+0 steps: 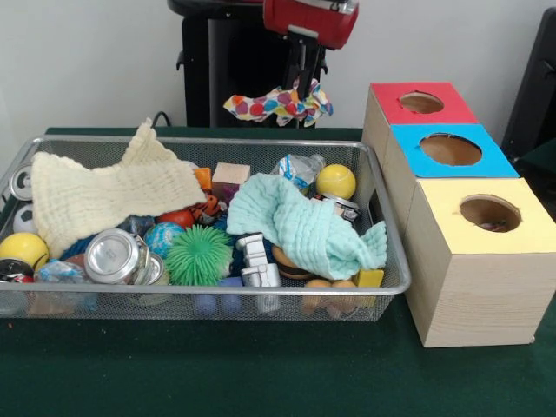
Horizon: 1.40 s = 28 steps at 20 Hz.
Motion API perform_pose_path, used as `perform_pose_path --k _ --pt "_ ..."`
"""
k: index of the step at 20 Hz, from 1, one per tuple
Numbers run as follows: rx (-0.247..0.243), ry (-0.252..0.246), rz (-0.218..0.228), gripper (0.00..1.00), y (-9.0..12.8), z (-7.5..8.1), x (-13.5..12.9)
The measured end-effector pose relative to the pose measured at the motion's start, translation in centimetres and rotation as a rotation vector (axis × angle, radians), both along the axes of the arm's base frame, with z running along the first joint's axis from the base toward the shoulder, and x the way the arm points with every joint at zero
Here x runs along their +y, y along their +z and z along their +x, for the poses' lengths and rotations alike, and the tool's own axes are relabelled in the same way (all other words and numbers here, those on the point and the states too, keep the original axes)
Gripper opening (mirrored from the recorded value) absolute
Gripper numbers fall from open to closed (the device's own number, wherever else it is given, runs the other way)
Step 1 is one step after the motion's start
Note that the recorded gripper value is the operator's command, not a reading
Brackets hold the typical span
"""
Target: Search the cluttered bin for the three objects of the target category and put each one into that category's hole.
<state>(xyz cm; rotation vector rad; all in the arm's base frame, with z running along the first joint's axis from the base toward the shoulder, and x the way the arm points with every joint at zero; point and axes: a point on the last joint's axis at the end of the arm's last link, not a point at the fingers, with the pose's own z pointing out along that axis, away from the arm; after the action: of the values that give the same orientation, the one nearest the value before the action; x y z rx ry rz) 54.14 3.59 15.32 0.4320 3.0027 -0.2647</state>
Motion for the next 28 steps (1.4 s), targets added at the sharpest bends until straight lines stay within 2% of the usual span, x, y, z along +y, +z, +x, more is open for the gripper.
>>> perform_pose_path --k 7,16,17,21,25,28 --pt "0.014 0.013 0.005 0.0 1.3 1.4 0.8" --pt "0.004 0.005 0.022 0.0 3.4 4.4 1.6" --pt "-0.004 0.006 0.035 0.0 3.8 5.2 2.3" --pt "-0.022 0.016 0.05 0.0 4.2 6.3 3.7" --pt "-0.044 0.043 0.057 0.0 4.6 7.6 5.8" --pt "-0.051 0.083 0.056 0.0 4.9 8.5 8.1"
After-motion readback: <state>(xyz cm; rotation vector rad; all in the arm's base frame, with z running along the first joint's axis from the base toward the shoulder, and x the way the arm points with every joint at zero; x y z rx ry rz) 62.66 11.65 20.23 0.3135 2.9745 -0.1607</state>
